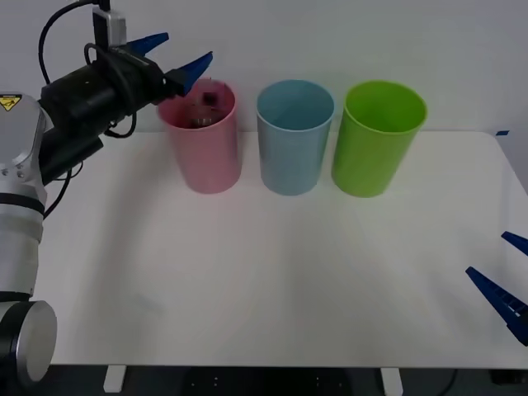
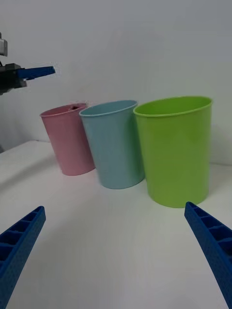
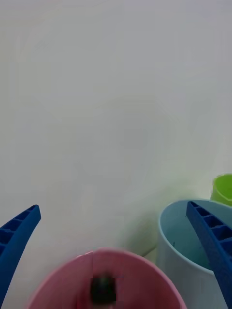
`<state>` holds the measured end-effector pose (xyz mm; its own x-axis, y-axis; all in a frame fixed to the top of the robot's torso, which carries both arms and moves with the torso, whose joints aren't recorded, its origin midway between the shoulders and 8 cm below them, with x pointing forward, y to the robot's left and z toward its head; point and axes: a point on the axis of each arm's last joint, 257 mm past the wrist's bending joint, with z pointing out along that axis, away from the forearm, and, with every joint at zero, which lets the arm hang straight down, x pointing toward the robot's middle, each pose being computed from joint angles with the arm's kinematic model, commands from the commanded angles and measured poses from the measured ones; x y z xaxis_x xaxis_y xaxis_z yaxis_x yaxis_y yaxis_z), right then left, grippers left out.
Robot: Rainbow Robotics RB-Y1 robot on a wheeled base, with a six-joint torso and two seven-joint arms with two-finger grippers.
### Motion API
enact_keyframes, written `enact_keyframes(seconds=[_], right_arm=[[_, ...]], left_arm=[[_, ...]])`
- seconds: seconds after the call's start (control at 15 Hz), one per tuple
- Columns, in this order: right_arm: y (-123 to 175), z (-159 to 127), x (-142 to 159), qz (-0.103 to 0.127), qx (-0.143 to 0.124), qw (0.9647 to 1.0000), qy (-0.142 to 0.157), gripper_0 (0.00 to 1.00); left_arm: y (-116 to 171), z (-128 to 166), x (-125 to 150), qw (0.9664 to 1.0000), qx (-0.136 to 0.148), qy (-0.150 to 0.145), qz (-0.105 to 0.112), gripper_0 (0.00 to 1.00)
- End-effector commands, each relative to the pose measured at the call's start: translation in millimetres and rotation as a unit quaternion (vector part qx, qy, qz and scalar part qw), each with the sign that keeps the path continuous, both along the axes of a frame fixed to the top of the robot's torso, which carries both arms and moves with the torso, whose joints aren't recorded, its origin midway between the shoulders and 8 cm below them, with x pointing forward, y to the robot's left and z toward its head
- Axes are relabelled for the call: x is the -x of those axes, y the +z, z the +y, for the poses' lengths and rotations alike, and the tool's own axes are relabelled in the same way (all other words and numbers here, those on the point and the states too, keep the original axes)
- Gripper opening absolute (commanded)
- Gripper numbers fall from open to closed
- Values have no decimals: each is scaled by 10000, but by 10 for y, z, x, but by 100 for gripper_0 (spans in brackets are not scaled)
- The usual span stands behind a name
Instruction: Grasp the object on the table and drop it into the matching bin: aluminum can to the light blue bin, PET bottle to the pink bin.
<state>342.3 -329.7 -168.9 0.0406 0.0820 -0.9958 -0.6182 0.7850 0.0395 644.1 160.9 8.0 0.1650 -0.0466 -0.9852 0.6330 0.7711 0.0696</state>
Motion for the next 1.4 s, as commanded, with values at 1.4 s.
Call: enact_keyframes(seconds=[1.4], right_arm=[[0, 0, 0, 0, 0, 10000, 0, 100]], left_arm=[[-971, 1824, 1753, 9984, -351, 445, -80, 100]])
